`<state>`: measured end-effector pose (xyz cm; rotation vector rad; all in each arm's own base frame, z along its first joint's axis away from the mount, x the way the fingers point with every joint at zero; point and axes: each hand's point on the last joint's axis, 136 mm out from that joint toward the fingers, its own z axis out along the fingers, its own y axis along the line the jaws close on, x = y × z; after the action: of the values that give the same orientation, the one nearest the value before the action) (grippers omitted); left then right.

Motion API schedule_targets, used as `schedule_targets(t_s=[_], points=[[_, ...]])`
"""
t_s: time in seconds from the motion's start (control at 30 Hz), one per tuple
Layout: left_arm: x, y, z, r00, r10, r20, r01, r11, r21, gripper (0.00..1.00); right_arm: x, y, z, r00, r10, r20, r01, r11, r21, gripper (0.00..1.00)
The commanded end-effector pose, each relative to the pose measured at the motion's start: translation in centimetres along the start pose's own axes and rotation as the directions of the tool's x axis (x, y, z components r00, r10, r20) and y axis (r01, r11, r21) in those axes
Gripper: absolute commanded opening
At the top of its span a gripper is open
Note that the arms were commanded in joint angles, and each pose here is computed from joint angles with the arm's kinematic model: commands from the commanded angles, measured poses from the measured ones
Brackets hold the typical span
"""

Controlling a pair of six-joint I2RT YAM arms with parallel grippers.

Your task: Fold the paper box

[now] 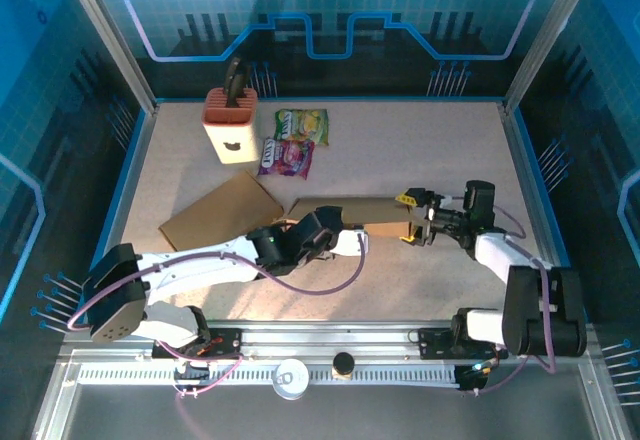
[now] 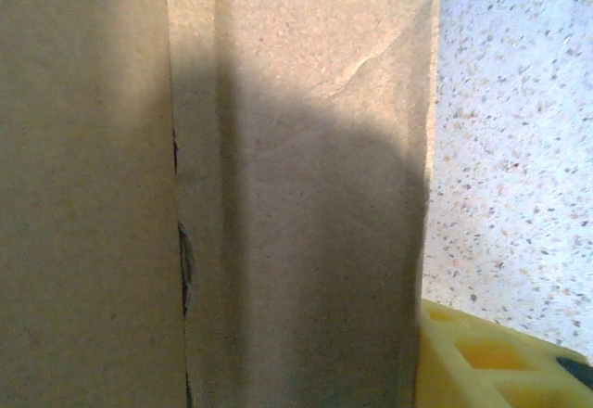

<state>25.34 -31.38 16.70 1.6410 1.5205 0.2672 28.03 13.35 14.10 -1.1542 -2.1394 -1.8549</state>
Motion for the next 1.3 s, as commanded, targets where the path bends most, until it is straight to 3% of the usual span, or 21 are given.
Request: schedule_targets(t_s=[0.0,0.23,0.43,0.53,0.7,0.83,1.07,1.27], points=[[-0.3,-0.8,-2.2,0.999,-0.046,0.002,0.046,0.991,0.126,0.48,0.3,1.2,-1.9,0.997,-0.057,0.058,0.057,0.998,-0.001,0.78],[-0.6,-1.3,-3.6,0.995,-0.093,-0.038,0.099,0.965,0.241,0.45,1.2,1.1,-4.4,0.984,-0.093,0.154,0.092,0.996,0.012,0.81],[-0.4,-2.0,-4.6,0.984,-0.148,-0.097,0.174,0.919,0.353,0.45,1.4,0.4,-8.4,0.926,-0.163,0.341,0.144,0.986,0.083,0.82],[-0.1,-2.5,-4.9,0.972,-0.18,-0.152,0.228,0.878,0.421,0.42,1.9,0.8,-10.6,0.848,-0.295,0.44,0.223,0.952,0.209,0.82],[0.5,-2.9,-4.5,0.942,-0.215,-0.258,0.318,0.816,0.483,0.39,3.4,2.3,-14.1,0.634,-0.564,0.528,0.365,0.821,0.439,0.78],[0.8,-3.4,-4.1,0.922,-0.226,-0.315,0.369,0.76,0.535,0.38,4.6,3.0,-14.5,0.507,-0.725,0.467,0.47,0.686,0.555,0.7],[0.7,-3.5,-3.0,0.897,-0.261,-0.357,0.435,0.66,0.612,0.38,5.6,2.5,-10.2,0.442,-0.872,0.211,0.641,0.471,0.605,0.67],[0.8,-3.5,-2.4,0.911,-0.254,-0.325,0.409,0.655,0.636,0.42,6.0,3.1,-7.0,0.34,-0.94,0.042,0.746,0.296,0.596,0.7]])
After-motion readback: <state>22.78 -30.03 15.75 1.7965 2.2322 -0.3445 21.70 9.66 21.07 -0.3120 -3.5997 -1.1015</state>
